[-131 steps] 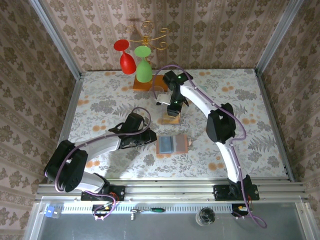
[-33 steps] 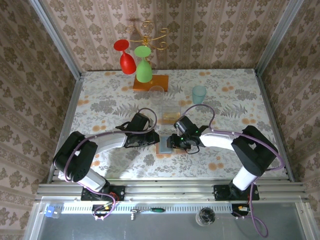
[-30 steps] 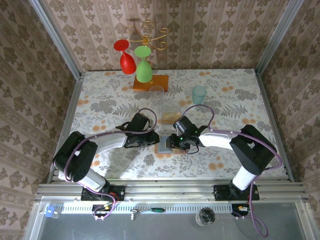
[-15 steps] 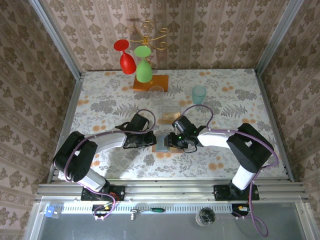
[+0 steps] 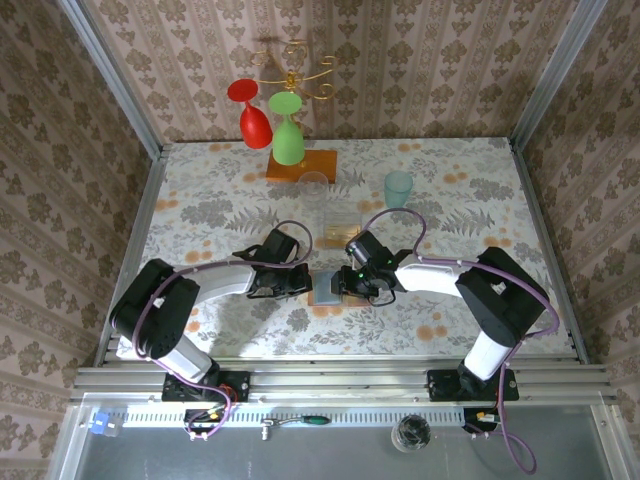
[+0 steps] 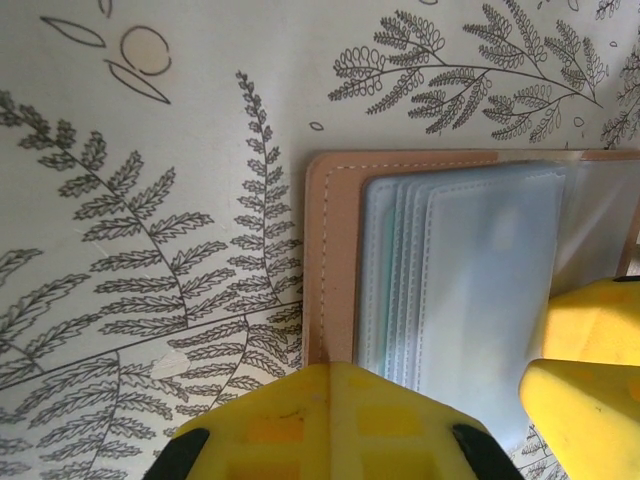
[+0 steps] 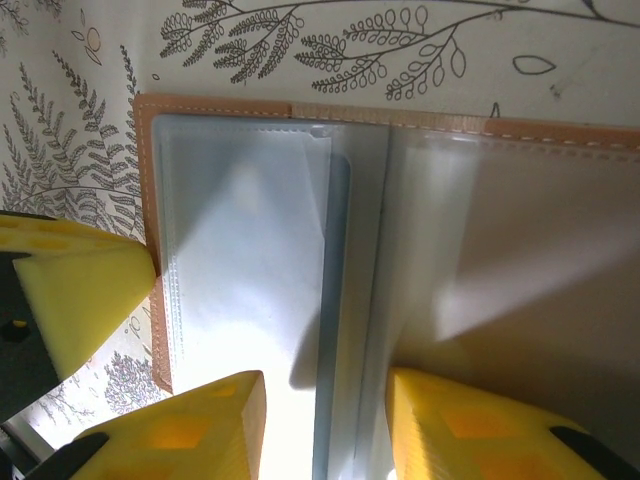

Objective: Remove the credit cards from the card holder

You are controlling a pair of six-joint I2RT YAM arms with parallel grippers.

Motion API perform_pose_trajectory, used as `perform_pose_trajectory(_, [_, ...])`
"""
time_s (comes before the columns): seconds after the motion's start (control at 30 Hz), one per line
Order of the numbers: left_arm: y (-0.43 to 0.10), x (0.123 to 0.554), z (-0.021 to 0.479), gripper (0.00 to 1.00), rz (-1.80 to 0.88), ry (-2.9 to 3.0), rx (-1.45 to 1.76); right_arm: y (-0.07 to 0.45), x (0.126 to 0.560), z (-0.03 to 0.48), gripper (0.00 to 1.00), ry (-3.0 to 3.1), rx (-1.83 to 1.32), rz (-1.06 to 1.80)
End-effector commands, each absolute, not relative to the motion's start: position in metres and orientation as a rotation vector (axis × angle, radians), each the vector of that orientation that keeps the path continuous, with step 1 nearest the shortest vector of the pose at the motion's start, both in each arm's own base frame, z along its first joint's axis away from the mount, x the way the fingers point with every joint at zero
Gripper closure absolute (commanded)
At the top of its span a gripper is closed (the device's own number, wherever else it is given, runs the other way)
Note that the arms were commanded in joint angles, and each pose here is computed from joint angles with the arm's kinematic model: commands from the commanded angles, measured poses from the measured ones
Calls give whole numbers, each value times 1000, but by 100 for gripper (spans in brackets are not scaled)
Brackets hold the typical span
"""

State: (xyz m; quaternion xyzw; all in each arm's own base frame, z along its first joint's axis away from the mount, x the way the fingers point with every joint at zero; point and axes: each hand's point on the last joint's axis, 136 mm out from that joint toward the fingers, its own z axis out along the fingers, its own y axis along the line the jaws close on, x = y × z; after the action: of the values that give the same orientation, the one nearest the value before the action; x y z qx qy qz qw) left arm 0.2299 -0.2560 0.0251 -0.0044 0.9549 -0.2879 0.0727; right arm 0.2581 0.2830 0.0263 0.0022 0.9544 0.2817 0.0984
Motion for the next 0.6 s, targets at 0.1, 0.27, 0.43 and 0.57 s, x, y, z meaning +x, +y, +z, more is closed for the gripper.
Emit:
perform_pose_trajectory(0.1, [-249, 221, 12, 96, -836, 2908, -43, 284, 262, 54, 62, 2781, -18, 825])
perform_pose_trajectory(0.27, [-249, 222, 13, 96, -838, 2903, -48, 296, 264, 66, 65, 2757, -25, 907])
perform_pose_trajectory(0.43, [-249, 222, 14, 96, -837, 2901, -48, 309, 265, 65, 68, 2764, -37, 968])
perform_pose_trajectory(0.57, [-249, 221, 14, 96, -836, 2903, -45, 316, 267, 59, 69, 2771, -37, 985])
